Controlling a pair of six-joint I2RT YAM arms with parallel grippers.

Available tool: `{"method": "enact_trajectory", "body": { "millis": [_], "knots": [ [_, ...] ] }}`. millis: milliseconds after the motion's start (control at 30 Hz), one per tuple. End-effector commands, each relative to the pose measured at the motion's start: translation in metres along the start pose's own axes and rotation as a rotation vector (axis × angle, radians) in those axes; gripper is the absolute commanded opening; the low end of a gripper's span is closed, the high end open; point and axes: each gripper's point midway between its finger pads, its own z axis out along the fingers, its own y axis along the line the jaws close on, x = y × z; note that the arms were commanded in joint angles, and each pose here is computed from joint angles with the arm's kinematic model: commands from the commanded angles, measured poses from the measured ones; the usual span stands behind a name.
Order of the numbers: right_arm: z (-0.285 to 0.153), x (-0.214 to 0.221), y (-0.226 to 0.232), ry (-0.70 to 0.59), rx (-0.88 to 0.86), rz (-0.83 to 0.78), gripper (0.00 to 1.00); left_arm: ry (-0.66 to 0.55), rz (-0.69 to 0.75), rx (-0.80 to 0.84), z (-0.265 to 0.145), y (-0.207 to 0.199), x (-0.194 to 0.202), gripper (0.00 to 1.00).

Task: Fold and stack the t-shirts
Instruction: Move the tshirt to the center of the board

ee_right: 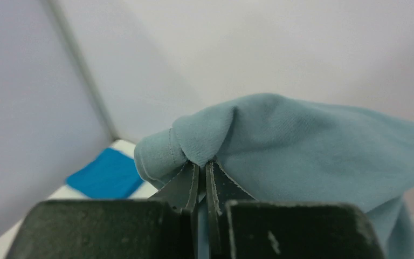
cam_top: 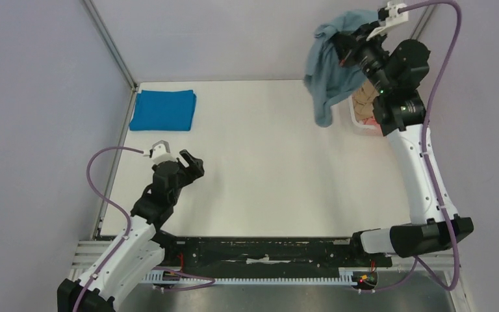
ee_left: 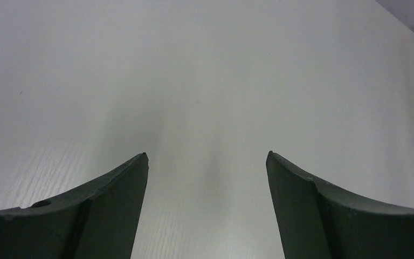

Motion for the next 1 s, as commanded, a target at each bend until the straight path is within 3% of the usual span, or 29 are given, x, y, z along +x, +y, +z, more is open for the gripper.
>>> {"method": "enact_trajectory", "body": {
  "millis": [0,100,167,367,400,467,533,633,967],
  "knots": [
    [-0.032,-0.008,0.090,-0.053,-0.318,0.068,0.00,-0.010,-0.029,0.123,-0.008,-0.030,-0.016,0.86],
    [-0.053,0.030,0.118,-0.030,-0.443,0.173,0.04,-0.006,-0.051,0.181,-0.016,-0.039,-0.017,0.86],
    [-0.064,0.069,0.110,0.029,-0.396,0.198,0.07,-0.015,-0.072,0.205,-0.023,-0.042,-0.020,0.86],
    [-0.114,0.245,0.018,0.300,0.102,0.179,0.29,-0.019,-0.136,0.158,-0.040,-0.031,-0.027,0.86],
    [-0.128,0.275,-0.004,0.377,0.218,0.150,0.47,-0.016,-0.135,0.145,-0.042,-0.029,-0.028,0.86],
    [-0.157,0.316,-0.037,0.528,0.416,0.095,0.96,-0.008,-0.142,0.123,-0.045,-0.025,-0.028,0.86],
    [-0.181,0.334,-0.053,0.636,0.514,0.044,0.98,0.009,-0.144,0.128,-0.046,-0.026,-0.024,0.86],
    [-0.194,0.340,-0.038,0.661,0.442,0.064,0.98,0.058,-0.138,0.170,-0.044,-0.035,-0.015,0.86],
    [-0.254,0.385,0.093,0.799,0.075,0.037,0.98,0.445,-0.059,0.480,-0.037,-0.110,0.058,0.86]
  ]
}}
